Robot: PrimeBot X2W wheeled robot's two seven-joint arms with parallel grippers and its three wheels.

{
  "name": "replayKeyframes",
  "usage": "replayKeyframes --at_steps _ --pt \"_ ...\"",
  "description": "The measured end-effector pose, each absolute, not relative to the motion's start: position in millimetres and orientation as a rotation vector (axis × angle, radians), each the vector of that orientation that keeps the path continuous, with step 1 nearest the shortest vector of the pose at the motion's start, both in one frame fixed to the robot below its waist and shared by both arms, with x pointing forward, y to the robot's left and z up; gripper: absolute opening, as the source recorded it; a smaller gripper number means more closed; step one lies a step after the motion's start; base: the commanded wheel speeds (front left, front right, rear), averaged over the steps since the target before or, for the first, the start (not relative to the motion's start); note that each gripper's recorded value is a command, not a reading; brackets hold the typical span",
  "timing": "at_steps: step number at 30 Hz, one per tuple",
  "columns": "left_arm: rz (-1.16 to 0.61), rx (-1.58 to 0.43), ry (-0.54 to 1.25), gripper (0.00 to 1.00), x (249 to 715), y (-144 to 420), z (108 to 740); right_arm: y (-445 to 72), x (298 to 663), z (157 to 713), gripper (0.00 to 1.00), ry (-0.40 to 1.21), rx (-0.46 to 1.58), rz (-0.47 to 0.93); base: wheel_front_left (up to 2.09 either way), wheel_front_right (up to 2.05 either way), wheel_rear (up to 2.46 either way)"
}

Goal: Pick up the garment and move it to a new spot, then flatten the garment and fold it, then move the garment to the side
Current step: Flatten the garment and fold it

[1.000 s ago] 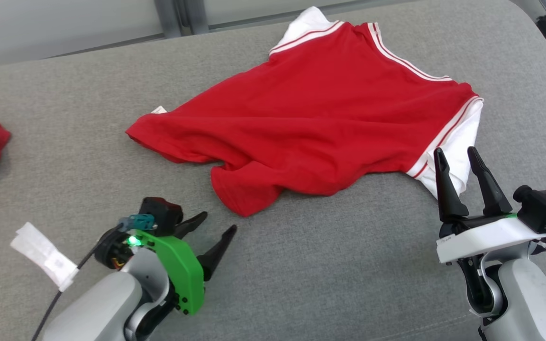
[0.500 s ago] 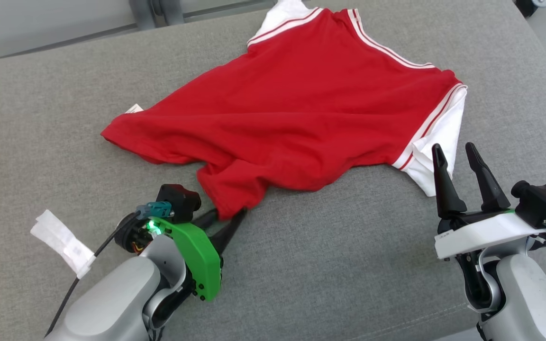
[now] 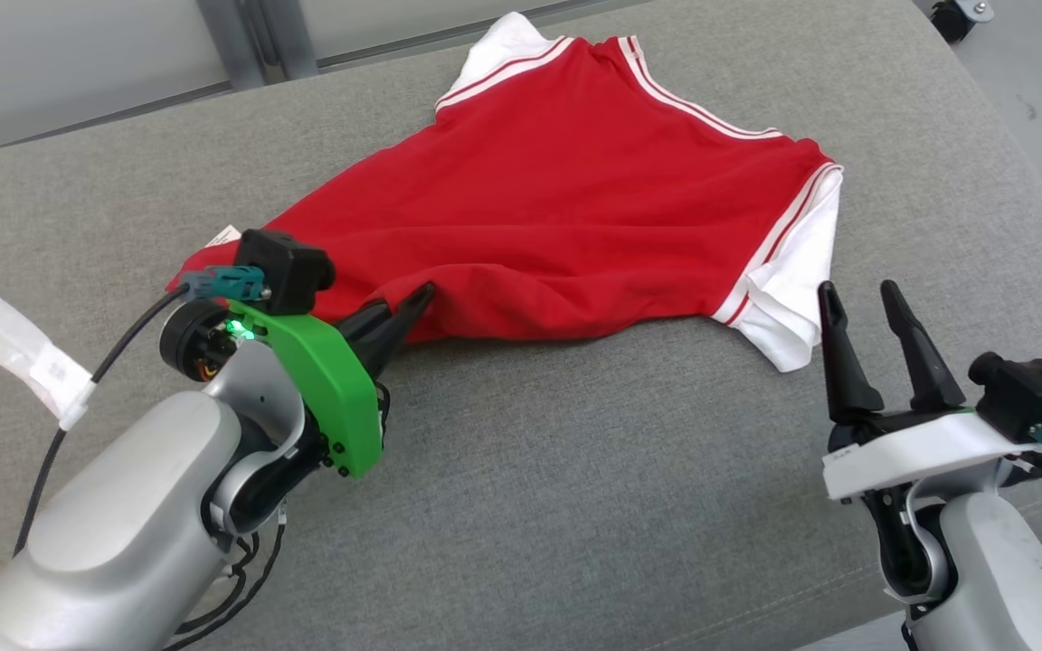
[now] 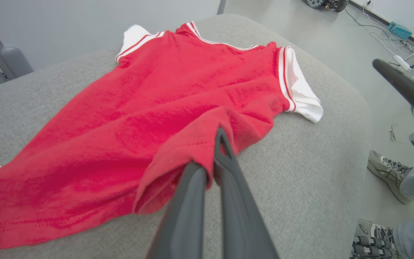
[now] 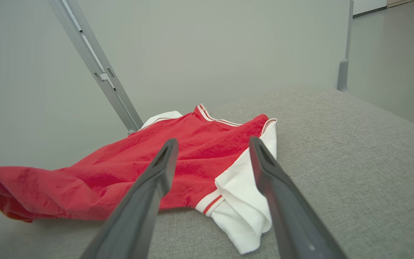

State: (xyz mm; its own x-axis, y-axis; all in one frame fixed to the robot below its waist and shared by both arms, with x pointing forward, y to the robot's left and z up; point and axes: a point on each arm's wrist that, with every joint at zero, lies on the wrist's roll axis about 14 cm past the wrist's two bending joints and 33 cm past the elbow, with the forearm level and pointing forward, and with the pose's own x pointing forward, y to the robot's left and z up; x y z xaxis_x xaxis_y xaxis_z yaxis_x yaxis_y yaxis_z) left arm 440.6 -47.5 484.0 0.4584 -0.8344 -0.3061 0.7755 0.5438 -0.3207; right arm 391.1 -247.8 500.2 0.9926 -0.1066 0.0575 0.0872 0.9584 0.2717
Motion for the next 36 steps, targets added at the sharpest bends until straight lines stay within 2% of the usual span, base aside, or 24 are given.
replayKeyframes --at_steps 4,8,11,20,24,25,26,27,31,36 --pt "-0.977 -0.131 0.453 0.0 444 -37 486 -258 385 495 1.0 -0.061 0.266 -0.13 0.0 0.0 0.0" --pt "-0.93 -0.138 0.513 0.0 434 -5 478 -252 392 496 1.0 -0.064 0.263 -0.104 0.0 0.0 0.0" --pt "-0.853 -0.109 0.566 0.0 426 31 467 -244 399 497 1.0 -0.064 0.258 -0.074 0.0 0.0 0.0" --pt "-0.614 -0.203 0.718 0.0 381 107 426 -215 420 496 1.0 -0.055 0.249 0.03 0.0 0.0 0.0" --pt "-0.527 -0.18 0.718 0.0 370 128 406 -208 427 497 1.0 -0.055 0.242 0.059 0.0 0.0 0.0" --pt "-0.516 -0.177 0.723 0.27 367 129 401 -206 428 497 1.0 -0.055 0.242 0.064 0.0 0.0 0.0" --pt "-0.502 -0.175 0.727 0.82 363 131 396 -206 429 497 1.0 -0.055 0.239 0.068 0.0 0.0 0.0" --pt "-0.489 -0.179 0.726 1.0 362 134 393 -205 430 497 1.0 -0.056 0.238 0.072 0.0 0.0 0.0" --pt "-0.458 -0.232 0.686 1.0 359 135 395 -203 430 500 1.0 -0.061 0.234 0.08 0.0 0.0 0.0" --pt "-0.345 -0.199 0.499 1.0 381 168 431 -207 425 508 1.0 -0.082 0.231 0.073 0.0 0.0 0.0"
